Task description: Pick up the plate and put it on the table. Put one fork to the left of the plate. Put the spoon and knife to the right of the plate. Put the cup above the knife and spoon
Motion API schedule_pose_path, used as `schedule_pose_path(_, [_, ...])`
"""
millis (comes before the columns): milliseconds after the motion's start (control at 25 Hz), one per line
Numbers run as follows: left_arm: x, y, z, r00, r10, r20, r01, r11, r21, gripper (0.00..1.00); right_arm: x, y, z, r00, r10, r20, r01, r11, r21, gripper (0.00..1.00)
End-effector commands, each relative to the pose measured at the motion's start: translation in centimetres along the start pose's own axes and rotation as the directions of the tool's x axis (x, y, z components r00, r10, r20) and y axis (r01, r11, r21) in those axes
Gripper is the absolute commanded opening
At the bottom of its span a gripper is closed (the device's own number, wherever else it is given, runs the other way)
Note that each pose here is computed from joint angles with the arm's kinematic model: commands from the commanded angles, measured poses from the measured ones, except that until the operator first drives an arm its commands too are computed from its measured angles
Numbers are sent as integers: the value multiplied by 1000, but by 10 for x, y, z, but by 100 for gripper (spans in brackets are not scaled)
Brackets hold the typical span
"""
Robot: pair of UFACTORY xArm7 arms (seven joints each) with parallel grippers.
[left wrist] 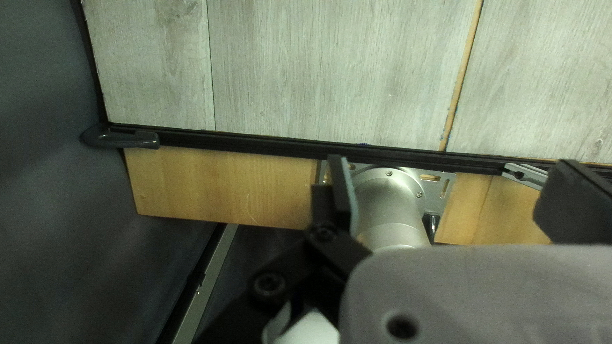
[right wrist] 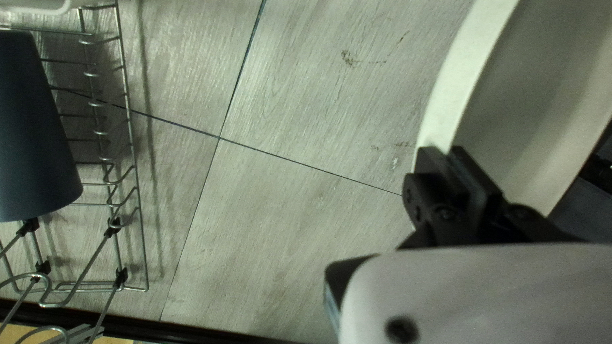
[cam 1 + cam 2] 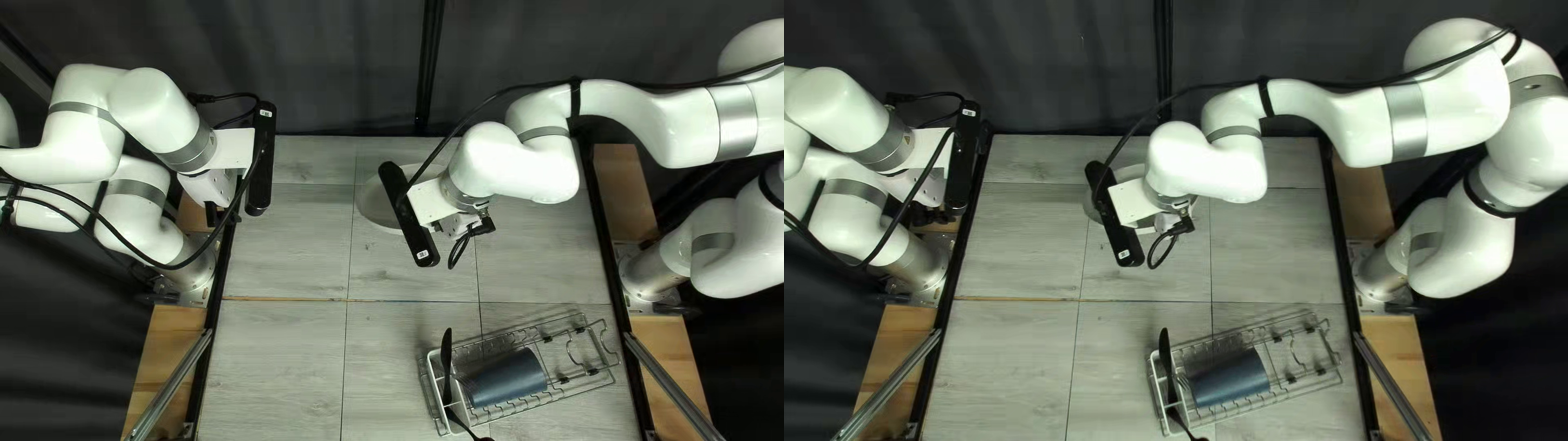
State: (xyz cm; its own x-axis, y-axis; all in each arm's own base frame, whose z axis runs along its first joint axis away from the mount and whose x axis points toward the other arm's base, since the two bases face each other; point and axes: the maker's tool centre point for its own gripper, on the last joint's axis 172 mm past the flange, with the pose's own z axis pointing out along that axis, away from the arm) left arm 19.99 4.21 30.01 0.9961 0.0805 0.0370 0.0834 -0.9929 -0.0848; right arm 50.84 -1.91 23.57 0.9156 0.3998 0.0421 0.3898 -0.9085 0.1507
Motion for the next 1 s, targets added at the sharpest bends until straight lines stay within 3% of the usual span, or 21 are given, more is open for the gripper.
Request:
schedule_pose_path(40, [0, 0, 0, 1000, 0, 0, 0, 1000, 0, 100, 0, 1, 21, 999, -26, -35, 24, 999, -48, 0])
schedule_pose_path(440, [0, 0, 0, 1000, 0, 0, 0, 1000, 0, 100, 0, 8, 83, 994, -101, -49, 94, 988, -123, 0])
schedule_pose_path(1000, [0, 0, 0, 1000, 0, 0, 0, 1000, 0, 100, 2, -14, 134, 986, -168, -18, 164, 978, -130, 0])
